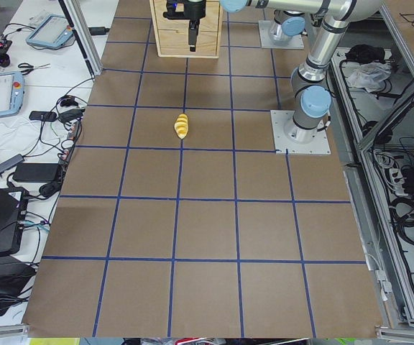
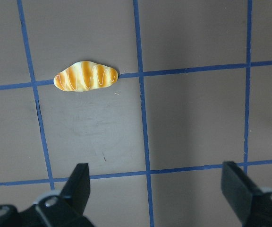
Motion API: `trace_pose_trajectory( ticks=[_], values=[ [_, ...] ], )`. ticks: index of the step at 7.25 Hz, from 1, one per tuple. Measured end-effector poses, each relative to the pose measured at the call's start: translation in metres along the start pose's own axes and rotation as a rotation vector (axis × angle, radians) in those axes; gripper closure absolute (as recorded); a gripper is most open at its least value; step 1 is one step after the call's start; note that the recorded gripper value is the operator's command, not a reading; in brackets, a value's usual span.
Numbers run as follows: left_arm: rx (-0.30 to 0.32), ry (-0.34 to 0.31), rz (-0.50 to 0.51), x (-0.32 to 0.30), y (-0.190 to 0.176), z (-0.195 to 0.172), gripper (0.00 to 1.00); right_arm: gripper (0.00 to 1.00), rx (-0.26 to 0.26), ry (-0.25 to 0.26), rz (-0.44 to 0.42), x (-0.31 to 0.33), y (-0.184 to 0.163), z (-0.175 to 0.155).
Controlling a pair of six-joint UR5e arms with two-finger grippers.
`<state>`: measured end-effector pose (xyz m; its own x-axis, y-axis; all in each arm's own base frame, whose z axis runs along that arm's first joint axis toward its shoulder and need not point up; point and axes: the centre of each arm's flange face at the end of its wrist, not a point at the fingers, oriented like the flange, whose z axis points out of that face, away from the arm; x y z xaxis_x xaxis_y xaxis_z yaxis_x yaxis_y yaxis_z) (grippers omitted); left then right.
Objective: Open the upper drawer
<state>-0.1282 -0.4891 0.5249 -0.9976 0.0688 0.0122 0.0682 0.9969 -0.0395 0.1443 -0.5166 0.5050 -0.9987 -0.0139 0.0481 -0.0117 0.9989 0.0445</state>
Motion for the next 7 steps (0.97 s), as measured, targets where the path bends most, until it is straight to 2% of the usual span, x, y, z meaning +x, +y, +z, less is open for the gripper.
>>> trace_pose_trajectory(
  ticks=[7],
  values=[
    [-0.018, 0.001, -0.008, -0.004, 0.007, 0.006, 0.0, 0.0, 0.0, 0.0, -0.001, 0.0, 0.0, 0.0]
  ],
)
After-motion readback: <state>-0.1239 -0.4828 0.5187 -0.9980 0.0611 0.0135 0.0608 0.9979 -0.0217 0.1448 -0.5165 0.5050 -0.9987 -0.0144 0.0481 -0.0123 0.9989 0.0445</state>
